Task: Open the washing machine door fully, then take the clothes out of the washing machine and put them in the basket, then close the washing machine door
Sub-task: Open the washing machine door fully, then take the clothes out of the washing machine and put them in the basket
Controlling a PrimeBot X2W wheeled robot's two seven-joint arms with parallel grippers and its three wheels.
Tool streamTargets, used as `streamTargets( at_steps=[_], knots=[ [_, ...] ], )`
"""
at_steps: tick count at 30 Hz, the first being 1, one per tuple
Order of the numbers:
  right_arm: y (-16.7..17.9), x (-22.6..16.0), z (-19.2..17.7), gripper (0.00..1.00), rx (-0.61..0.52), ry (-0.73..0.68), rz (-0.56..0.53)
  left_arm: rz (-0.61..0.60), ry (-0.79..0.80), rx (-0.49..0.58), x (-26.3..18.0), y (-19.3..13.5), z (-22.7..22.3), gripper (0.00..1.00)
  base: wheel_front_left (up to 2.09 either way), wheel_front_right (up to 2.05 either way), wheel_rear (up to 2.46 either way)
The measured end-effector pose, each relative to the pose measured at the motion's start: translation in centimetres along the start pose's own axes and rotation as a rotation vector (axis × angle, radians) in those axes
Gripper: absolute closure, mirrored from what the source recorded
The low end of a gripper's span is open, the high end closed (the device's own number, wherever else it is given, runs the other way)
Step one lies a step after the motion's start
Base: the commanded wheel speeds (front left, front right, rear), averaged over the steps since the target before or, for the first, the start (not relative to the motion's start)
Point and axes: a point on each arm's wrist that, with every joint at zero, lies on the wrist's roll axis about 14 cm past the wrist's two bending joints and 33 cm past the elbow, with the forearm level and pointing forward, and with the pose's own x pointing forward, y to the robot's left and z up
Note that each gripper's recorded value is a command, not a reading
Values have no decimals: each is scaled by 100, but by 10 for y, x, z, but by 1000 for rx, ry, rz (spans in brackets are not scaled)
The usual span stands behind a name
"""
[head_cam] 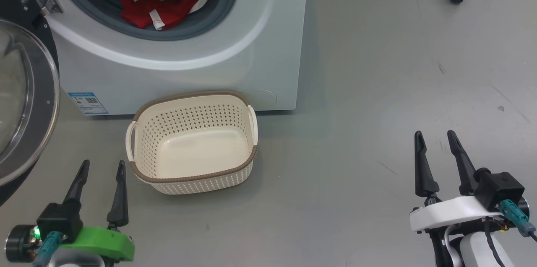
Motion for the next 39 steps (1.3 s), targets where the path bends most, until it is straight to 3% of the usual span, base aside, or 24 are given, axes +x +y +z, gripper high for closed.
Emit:
streamTargets(
  at_steps=[39],
  knots=[
    [1, 3, -8, 0, 0, 18, 6, -29, -7, -19, 0, -10, 1, 0, 0, 0, 0]
  ],
)
